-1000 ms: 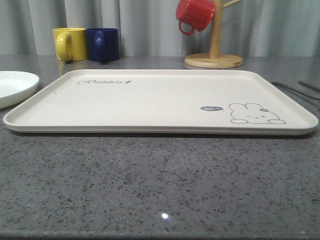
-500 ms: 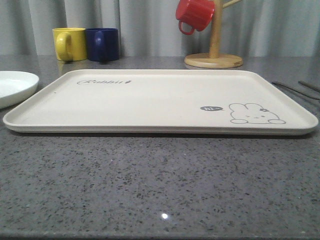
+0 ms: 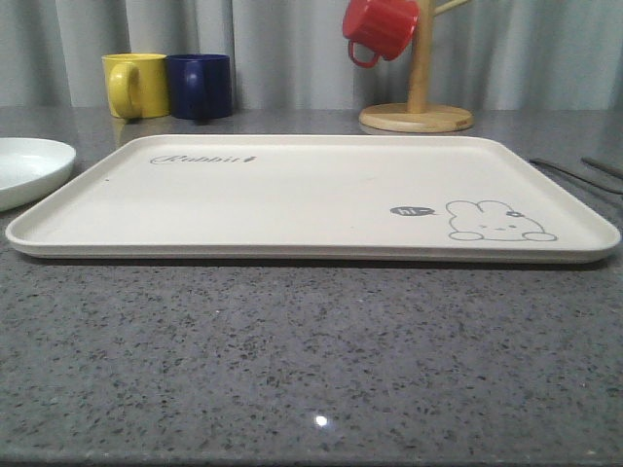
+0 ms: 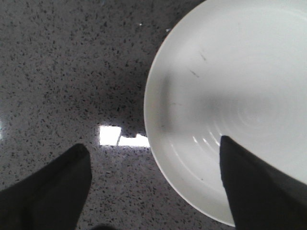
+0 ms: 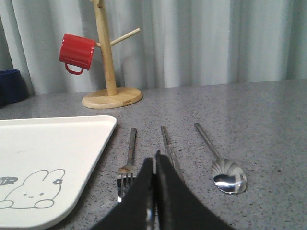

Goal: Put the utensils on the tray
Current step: 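Grasp the rim of the white plate with the left gripper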

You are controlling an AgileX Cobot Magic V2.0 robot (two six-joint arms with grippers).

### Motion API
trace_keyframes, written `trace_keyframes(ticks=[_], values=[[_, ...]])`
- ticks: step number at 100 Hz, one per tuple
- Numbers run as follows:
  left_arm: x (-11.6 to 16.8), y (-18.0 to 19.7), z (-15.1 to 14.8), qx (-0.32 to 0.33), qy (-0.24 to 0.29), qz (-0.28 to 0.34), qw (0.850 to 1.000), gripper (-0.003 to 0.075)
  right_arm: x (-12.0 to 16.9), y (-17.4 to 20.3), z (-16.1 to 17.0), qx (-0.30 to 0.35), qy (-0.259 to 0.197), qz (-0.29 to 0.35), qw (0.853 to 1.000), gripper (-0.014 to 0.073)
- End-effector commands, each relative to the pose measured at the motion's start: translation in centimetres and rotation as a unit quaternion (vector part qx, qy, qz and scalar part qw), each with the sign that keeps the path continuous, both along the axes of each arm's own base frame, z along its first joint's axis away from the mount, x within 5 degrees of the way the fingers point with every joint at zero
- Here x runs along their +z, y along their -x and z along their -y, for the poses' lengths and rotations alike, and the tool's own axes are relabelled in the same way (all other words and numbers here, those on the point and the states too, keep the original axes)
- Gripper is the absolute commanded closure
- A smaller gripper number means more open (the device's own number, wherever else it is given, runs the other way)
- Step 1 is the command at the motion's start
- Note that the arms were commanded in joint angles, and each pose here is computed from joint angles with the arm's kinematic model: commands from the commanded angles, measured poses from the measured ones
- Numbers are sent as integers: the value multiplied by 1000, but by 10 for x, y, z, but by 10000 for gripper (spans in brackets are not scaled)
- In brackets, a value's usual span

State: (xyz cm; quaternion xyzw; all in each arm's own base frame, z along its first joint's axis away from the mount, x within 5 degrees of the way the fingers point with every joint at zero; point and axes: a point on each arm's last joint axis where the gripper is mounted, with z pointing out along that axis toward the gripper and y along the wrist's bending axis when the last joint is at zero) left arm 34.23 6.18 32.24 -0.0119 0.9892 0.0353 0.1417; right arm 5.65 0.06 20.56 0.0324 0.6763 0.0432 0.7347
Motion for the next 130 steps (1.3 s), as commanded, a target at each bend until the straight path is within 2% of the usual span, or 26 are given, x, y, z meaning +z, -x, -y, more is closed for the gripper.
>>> trace_keyframes(ticks=[1, 19, 67, 72, 77, 84, 96, 114, 130], values=[[11, -2, -6, 7, 6, 29, 1000, 205, 15, 4, 0, -3, 6, 63, 998, 664], [-7, -14, -10, 0, 43, 21, 999, 205, 15, 4, 0, -3, 6, 63, 998, 664], [-44, -33, -14, 2, 56, -18, 998, 212, 15, 4, 0, -3, 6, 63, 998, 664], [-44, -33, -14, 2, 56, -18, 998, 245, 15, 4, 0, -3, 6, 63, 998, 664], [-44, -33, -14, 2, 56, -18, 998, 309, 15, 4, 0, -3, 6, 63, 998, 664], [-44, -32, -13, -6, 54, -20, 998, 450, 15, 4, 0, -3, 6, 63, 998, 664], [-44, -32, -13, -9, 54, -22, 998, 738, 15, 4, 0, -3, 6, 63, 998, 664], [-42, -30, -16, -17, 53, -30, 998, 731, 15, 4, 0, -3, 6, 63, 998, 664], [-21, -24, -25, -15, 94, 1, 995, 731, 15, 4, 0, -3, 6, 63, 998, 664]])
